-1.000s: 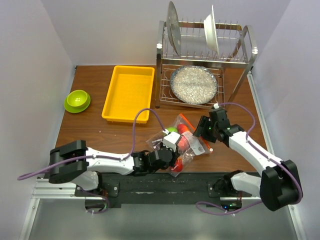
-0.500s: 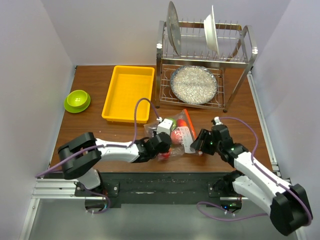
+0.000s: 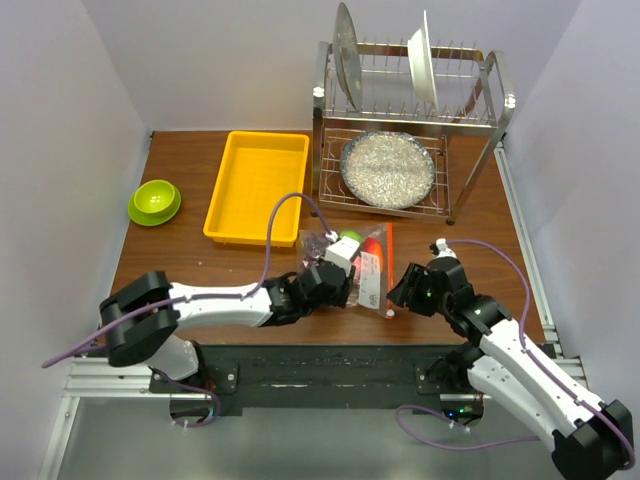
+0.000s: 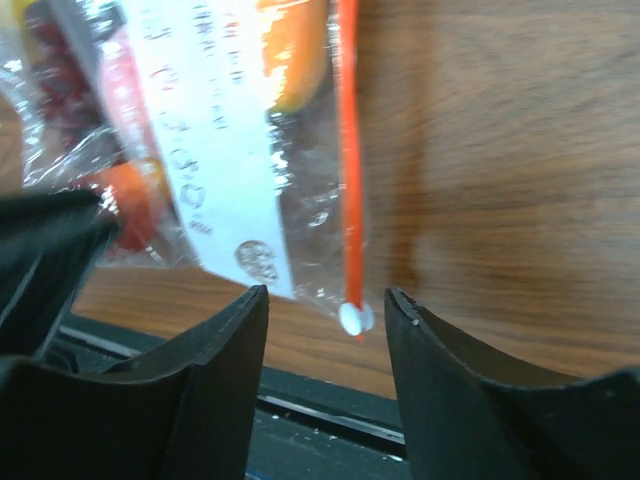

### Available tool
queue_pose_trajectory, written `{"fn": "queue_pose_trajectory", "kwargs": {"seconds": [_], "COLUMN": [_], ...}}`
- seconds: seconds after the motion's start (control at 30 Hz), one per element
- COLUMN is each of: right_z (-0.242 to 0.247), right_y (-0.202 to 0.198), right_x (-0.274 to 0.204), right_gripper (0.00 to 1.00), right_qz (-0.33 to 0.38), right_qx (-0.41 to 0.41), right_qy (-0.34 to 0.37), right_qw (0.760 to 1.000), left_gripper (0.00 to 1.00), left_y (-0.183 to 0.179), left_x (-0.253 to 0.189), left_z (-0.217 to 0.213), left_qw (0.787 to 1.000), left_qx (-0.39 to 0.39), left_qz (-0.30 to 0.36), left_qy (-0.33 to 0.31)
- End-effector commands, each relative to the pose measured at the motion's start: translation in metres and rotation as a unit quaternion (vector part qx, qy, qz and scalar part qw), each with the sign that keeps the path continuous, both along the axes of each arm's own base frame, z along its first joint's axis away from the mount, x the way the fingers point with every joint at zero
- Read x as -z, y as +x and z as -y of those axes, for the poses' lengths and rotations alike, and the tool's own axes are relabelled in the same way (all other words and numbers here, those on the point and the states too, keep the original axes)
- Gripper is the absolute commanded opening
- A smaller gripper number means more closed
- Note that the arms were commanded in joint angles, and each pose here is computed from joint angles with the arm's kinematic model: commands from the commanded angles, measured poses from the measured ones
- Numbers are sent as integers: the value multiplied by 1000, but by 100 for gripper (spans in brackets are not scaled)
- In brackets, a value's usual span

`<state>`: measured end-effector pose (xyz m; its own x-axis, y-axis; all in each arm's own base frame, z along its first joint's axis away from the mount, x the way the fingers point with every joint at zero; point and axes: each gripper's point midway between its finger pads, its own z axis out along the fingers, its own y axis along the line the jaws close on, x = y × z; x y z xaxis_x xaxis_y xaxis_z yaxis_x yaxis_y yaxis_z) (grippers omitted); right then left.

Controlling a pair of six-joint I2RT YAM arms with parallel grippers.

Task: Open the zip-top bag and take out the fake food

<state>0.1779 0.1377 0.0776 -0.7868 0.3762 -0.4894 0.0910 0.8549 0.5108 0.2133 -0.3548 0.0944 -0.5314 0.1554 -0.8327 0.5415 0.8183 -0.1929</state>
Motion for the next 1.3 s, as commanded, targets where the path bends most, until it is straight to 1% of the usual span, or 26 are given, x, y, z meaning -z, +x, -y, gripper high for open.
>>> {"fn": "queue_pose_trajectory", "kwargs": {"seconds": [0.0,0.03,0.13,0.27,0.33,0.5,0.63,0.77,0.93,1.07,1.27], "right_z": [2,2,3,-6,-8,-17,-18,-16,-14,-15,-9], "right_y": [4,3,-1,1,-2,-2,-3,-7,-9,-12,-19], "right_x": [11,14,25,27,34,36,35,36,35,36,39], "right_gripper": [48,46,45,44,44,43,38,35,35,29,30], "right_qz": [-20,-25,-36,-24,-37,-35,-31,-29,-24,-30,-39], "right_qx": [18,19,18,25,24,23,26,30,30,28,23], "right_qy": [14,15,22,65,73,108,119,123,122,123,103], "right_qw": [1000,999,999,997,996,993,992,991,992,992,994], "left_gripper": [30,29,29,29,29,30,33,35,38,39,40], "left_y": [-44,-51,-64,-76,-78,-81,-82,-82,-79,-78,-76], "left_x": [-20,-23,-14,-9,-6,-2,4,9,10,11,18], "left_z": [18,23,28,38,40,46,48,47,47,51,54], "left_qw": [996,994,990,982,979,973,970,966,963,960,954], "left_qx": [33,40,52,71,71,70,63,51,40,38,38], "left_qz": [-41,-45,-69,-97,-105,-122,-132,-146,-148,-157,-172], "left_qy": [-75,-90,-114,-145,-158,-181,-196,-207,-220,-229,-244]}}
